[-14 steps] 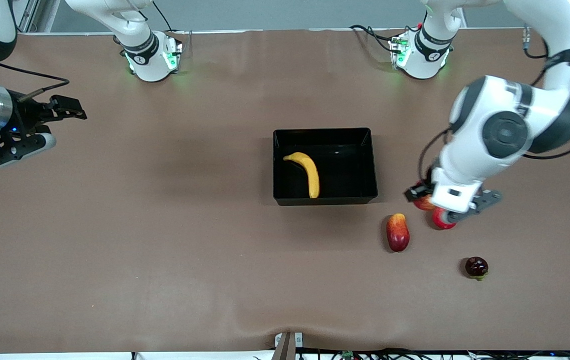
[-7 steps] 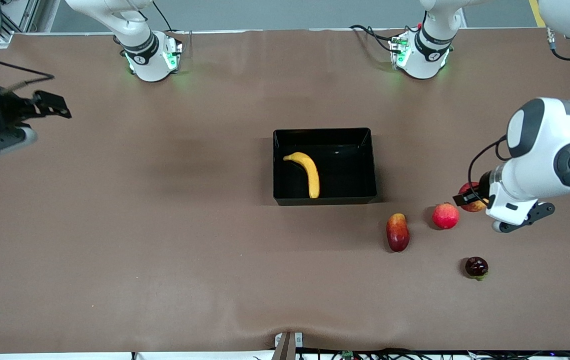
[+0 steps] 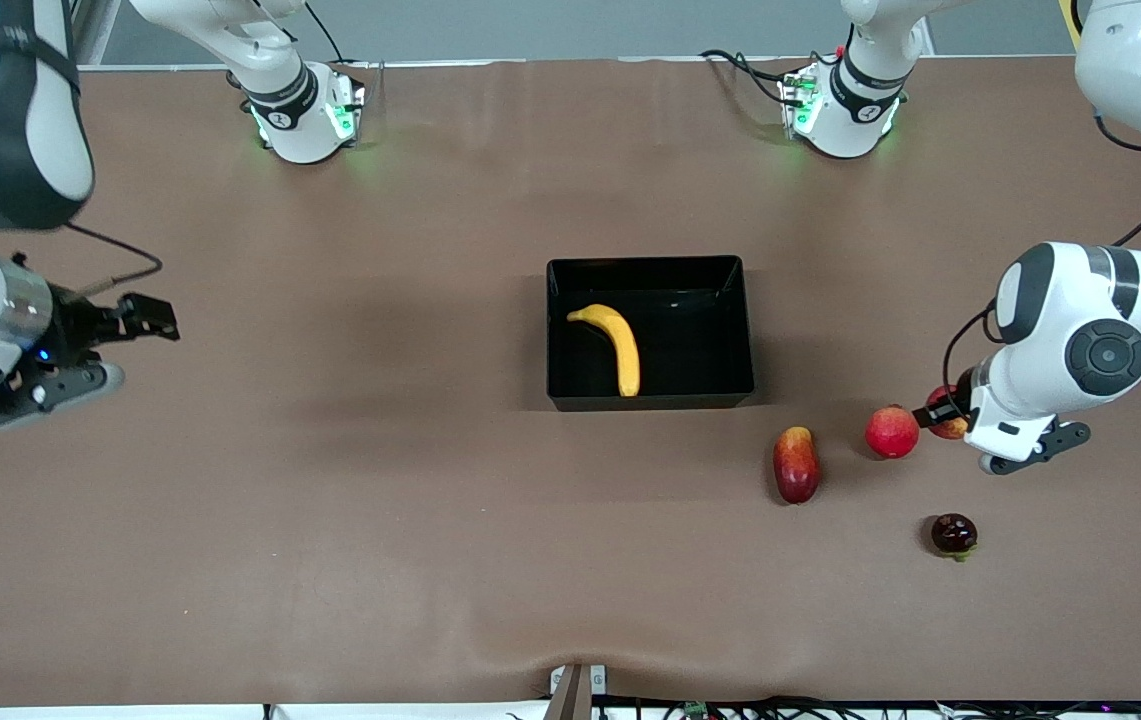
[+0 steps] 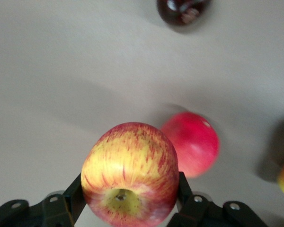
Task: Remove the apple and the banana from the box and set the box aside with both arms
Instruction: 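Lower the apple beside the red apple and open the left gripper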
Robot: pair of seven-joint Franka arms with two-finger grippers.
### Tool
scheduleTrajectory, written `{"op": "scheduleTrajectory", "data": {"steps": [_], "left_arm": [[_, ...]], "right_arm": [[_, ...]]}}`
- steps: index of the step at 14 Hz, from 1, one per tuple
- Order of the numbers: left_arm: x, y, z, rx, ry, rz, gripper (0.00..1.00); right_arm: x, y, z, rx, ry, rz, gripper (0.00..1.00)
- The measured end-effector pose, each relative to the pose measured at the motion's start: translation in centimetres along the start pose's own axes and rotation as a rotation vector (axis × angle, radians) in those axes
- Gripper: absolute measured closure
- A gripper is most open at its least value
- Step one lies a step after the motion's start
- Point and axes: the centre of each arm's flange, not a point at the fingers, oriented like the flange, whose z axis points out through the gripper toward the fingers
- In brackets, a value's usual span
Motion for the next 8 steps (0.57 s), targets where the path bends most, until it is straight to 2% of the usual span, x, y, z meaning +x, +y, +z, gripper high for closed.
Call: {"op": "scheduleTrajectory", "data": {"steps": [2,5,6,8], "left_arm": [[0.8,-0.5,1.2,0.003,0.030,0.014,0.24],[2.4,-1.8,4.4,0.008,0.084,0.056,0.24],[3.0,-2.5,5.7,0.005,0.089,0.064,0.24],[3.7,-3.7,8.3,-0.008,0.070,0.080,0.24]], "right_arm": [[-0.1,1.0,-0.9,-0.004,0.027,0.016,0.00],[-0.1,2.8,-3.3,0.005,0.145,0.048,0.00],[0.0,3.0,-3.5,0.005,0.168,0.051,0.00],[0.0,3.4,-3.5,0.006,0.173,0.058,0.00]]}}
